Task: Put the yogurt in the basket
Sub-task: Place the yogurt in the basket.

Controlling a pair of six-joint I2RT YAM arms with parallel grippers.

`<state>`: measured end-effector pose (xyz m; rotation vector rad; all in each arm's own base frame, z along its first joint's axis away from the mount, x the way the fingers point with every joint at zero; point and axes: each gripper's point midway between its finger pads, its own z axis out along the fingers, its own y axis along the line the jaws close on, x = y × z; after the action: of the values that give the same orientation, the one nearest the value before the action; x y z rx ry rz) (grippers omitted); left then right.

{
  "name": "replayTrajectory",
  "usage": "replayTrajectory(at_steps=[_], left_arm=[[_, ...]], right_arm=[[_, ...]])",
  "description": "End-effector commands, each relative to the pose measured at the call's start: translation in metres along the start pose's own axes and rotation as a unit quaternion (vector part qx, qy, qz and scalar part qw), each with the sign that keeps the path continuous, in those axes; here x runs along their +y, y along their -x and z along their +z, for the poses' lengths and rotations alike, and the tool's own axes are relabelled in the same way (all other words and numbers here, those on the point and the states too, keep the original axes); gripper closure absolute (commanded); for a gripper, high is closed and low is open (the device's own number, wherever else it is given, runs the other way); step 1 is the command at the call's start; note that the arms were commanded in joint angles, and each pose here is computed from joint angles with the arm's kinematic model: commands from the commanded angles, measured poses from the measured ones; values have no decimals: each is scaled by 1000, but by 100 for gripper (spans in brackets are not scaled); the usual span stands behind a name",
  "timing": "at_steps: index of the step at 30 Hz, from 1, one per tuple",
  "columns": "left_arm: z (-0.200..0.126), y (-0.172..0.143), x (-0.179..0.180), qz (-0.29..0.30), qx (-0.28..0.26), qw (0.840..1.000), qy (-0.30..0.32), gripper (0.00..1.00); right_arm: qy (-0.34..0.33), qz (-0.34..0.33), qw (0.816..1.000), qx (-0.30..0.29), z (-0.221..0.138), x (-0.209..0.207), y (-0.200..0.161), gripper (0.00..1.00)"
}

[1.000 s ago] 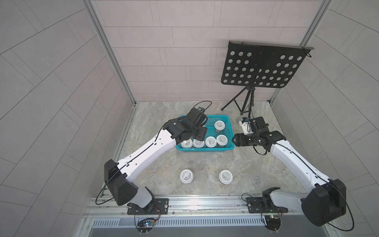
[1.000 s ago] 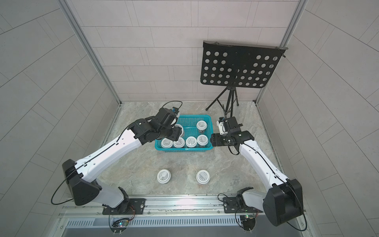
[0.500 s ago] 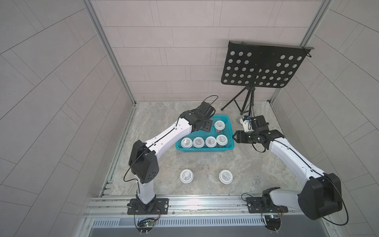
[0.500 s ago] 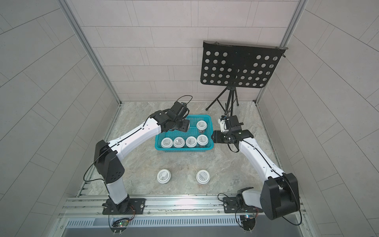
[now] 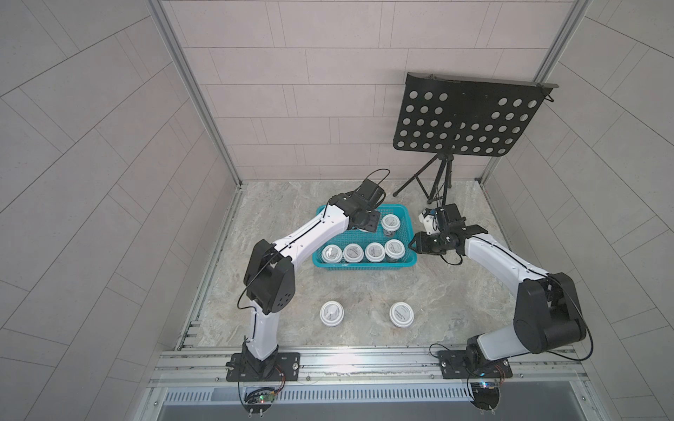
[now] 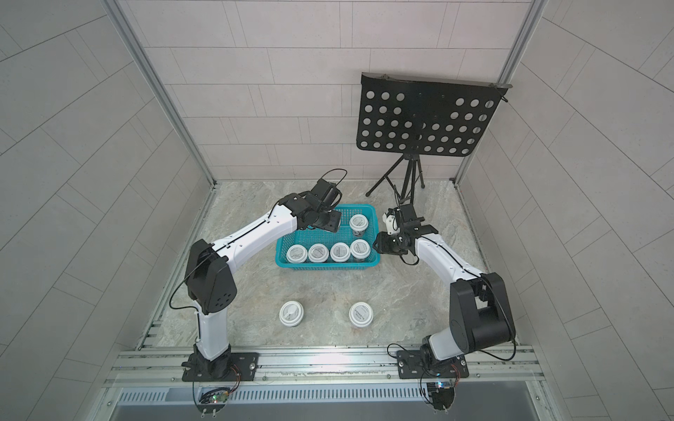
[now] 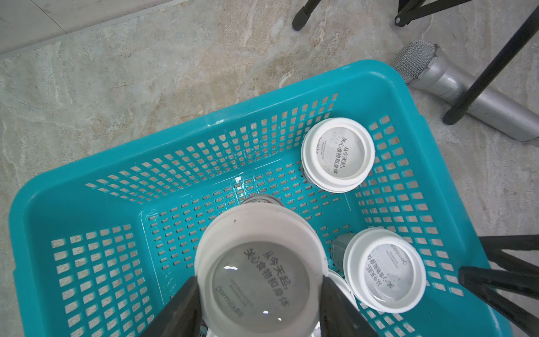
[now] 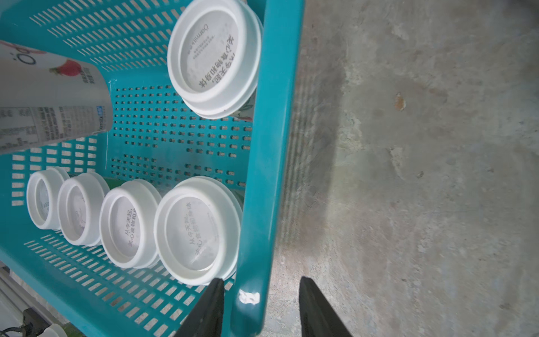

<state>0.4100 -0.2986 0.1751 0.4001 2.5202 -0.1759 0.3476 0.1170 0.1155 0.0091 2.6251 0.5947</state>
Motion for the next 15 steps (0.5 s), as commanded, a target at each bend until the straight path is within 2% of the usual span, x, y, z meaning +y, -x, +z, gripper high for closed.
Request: replayTrajectory(at_steps=[1, 7, 15], left_arm=[[7, 8, 1, -1, -1, 1000, -4, 37], [26, 9, 0, 0, 11, 1000, -5, 38], [48, 10, -1, 7, 22, 1000, 3, 38]], right_arm=[[10, 2, 1000, -8, -1, 4, 6, 57], [15, 6, 1000, 2, 1, 4, -2, 63], [25, 7, 1000, 13, 2, 5, -9, 64]])
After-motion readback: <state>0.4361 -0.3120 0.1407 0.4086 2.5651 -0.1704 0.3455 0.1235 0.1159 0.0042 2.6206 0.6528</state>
